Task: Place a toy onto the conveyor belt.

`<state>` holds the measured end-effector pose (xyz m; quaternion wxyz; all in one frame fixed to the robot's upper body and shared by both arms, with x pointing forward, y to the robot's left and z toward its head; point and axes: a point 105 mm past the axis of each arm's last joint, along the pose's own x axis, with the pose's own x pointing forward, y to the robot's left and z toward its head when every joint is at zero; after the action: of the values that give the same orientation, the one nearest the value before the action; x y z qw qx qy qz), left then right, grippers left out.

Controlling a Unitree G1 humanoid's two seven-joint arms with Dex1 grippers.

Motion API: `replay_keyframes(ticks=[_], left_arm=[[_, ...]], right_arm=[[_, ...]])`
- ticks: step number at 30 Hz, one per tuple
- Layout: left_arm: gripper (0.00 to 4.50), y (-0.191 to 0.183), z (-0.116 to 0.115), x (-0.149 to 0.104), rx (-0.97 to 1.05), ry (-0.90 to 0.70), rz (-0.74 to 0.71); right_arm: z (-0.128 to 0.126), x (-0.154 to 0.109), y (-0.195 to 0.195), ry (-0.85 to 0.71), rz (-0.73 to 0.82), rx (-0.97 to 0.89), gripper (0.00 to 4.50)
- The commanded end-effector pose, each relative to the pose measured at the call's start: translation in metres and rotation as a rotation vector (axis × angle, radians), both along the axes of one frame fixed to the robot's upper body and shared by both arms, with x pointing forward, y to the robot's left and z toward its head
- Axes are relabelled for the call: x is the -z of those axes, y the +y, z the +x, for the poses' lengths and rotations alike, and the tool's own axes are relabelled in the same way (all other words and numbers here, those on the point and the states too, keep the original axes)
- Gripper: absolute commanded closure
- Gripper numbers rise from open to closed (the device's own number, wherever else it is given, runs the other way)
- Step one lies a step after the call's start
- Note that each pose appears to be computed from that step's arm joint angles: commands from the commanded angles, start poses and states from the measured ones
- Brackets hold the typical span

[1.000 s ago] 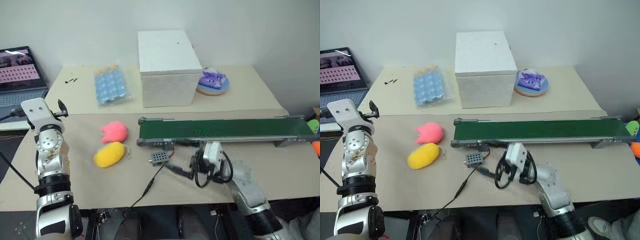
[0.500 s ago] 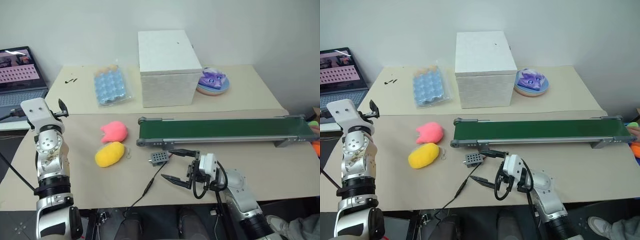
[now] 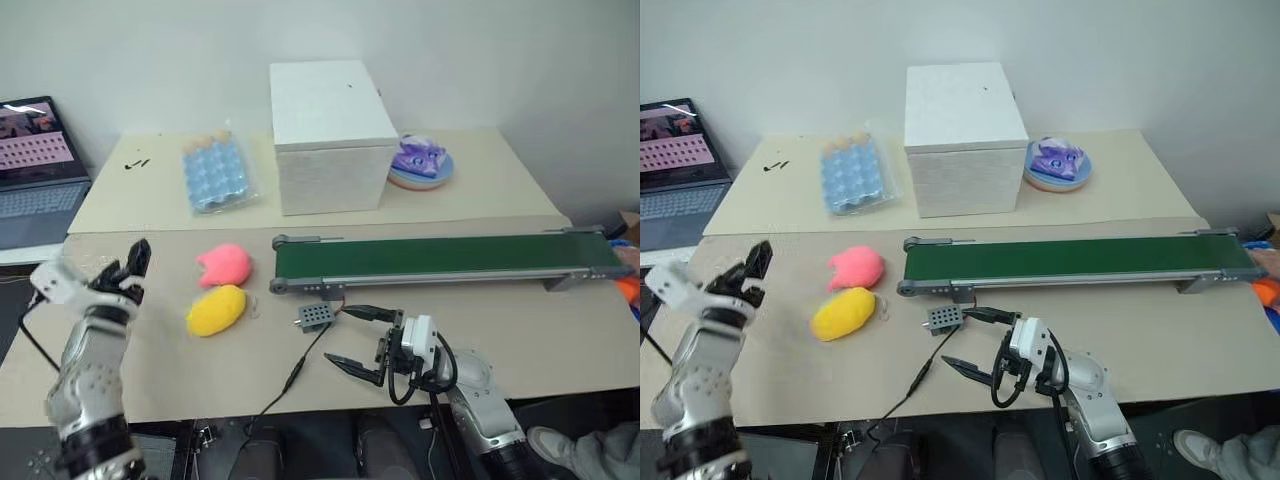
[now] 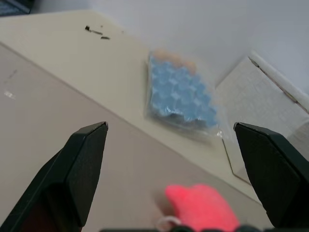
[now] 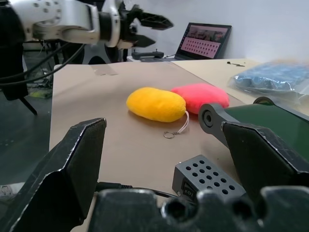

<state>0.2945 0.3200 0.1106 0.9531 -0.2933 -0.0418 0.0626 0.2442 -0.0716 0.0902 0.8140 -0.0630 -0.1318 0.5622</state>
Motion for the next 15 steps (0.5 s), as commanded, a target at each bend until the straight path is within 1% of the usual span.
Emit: replay_keyframes(ticks=[1, 4, 7, 11, 15], left_arm=[[0.03, -0.01, -0.01, -0.004, 0.083, -0.02, 0.027], [0.03, -0.026, -0.013, 0.007, 0.179, 0.008, 0.0], [0.03, -0.045, -0.018, 0.023, 0.288, 0.042, -0.062], [0.03, -0.049, -0.026, 0.046, 0.289, 0.092, -0.146], [0.03, -0.053, -0.04, 0.052, 0.293, 0.085, -0.225]], right_arm=[[-0.002, -0.01, 0.003, -0.05, 0.035, 0.018, 0.0], [-0.001, -0.003, 0.005, -0.038, 0.02, 0.024, 0.0], [0.003, -0.004, 0.005, -0.045, 0.019, 0.037, 0.0], [0.009, -0.005, 0.002, -0.056, 0.005, 0.059, 0.0], [0.008, -0.001, -0.003, -0.053, -0.017, 0.074, 0.0]])
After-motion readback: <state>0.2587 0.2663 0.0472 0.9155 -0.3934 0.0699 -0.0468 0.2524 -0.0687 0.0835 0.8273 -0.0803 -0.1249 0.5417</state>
